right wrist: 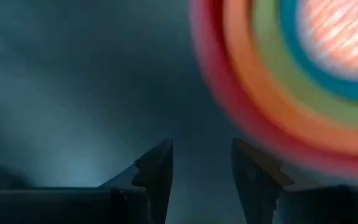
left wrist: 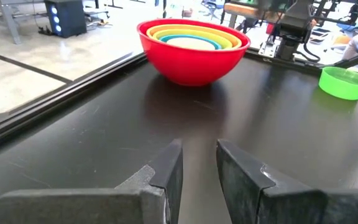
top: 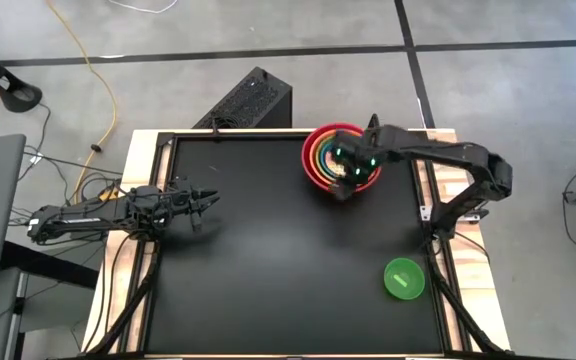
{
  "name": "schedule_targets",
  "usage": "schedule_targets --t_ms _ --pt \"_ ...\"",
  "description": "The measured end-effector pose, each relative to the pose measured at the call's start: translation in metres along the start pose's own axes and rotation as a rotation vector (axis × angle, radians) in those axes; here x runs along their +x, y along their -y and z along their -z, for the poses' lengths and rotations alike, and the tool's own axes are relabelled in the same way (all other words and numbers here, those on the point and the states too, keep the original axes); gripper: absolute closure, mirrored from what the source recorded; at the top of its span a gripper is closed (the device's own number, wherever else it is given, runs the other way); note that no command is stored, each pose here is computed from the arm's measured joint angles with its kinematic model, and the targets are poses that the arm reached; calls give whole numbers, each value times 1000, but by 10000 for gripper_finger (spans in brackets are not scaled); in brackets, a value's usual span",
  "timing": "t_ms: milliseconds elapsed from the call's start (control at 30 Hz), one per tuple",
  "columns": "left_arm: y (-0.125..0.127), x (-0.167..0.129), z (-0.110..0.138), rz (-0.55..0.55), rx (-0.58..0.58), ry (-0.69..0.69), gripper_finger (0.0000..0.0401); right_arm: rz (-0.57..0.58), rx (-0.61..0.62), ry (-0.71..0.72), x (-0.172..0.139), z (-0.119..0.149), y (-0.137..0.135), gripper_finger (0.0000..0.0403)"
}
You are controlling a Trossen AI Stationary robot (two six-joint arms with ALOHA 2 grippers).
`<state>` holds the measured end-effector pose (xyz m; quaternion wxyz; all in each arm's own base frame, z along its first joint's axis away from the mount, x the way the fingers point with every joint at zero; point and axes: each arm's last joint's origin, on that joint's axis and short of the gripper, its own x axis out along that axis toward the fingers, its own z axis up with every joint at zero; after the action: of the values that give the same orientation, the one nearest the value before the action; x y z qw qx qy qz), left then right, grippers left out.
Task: Nest bowls inside each other
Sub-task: Stack the transparent green bowl on top of the orange and blue bowl
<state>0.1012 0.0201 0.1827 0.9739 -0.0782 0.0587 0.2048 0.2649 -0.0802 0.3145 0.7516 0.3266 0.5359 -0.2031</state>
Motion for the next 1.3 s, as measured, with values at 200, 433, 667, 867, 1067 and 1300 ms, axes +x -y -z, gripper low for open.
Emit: schedule_targets --t_ms 200,433,667,867,1067,1300 --pt "0 0 0 0 1 0 314 -61 112 -143 7 47 -58 236" --pt "0 0 0 0 11 -2 314 59 271 -121 15 121 -107 236" --pt "0 0 1 -1 44 -6 314 259 510 -127 45 190 -106 236" --pt "-1 0 3 -6 69 -28 314 337 588 -175 80 225 -89 236" --pt "-1 0 3 -13 67 -26 314 351 601 -177 98 231 -76 236" --pt "-1 0 2 -14 66 -25 314 369 614 -172 118 235 -58 240"
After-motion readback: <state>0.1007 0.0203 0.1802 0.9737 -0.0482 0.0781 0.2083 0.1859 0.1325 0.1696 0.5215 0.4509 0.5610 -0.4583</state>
